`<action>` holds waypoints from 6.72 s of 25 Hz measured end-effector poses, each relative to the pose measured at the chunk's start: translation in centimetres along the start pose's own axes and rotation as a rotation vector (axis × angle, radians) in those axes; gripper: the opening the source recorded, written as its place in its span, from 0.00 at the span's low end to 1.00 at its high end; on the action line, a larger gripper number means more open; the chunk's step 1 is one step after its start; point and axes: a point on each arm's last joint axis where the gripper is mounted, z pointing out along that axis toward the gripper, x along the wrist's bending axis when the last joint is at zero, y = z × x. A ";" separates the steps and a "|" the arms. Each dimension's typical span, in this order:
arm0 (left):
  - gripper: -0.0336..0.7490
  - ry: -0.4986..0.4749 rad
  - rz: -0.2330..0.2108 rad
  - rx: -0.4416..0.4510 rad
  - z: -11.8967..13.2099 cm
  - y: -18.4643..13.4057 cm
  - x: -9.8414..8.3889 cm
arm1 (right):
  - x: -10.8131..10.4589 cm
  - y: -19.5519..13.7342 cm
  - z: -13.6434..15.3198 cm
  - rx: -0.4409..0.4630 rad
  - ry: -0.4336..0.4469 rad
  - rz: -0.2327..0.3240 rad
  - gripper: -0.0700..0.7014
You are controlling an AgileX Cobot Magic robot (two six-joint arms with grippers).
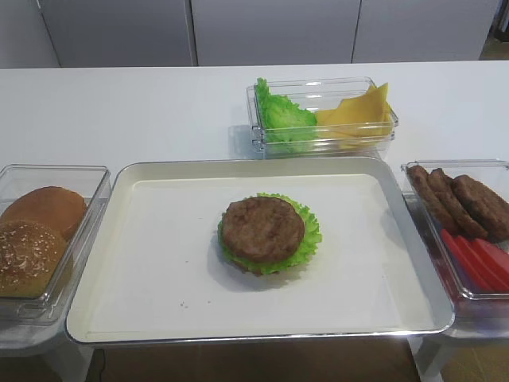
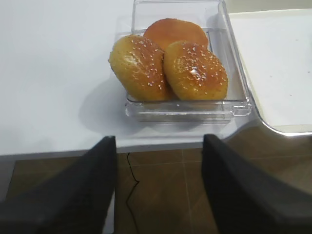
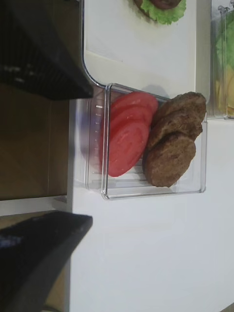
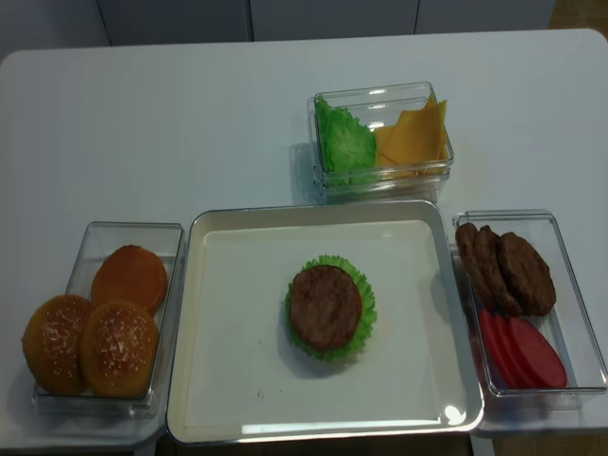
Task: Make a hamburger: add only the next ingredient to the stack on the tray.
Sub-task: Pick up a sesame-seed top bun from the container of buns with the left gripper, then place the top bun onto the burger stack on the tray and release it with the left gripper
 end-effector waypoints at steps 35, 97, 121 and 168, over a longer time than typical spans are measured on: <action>0.69 0.166 -0.187 0.195 4.4 8.0 0.0 | 0.0 0.0 0.0 0.000 0.000 -0.006 0.80; 0.48 -0.205 -0.259 0.777 19.1 10.7 5.6 | 0.0 0.0 0.0 -0.001 0.001 -0.003 0.80; 0.24 -0.270 -0.244 0.787 18.7 10.9 5.0 | 0.0 0.0 0.0 -0.001 0.001 -0.005 0.80; 0.11 -0.907 -0.078 0.439 15.6 19.9 -9.1 | 0.0 0.0 0.0 -0.001 0.001 -0.003 0.80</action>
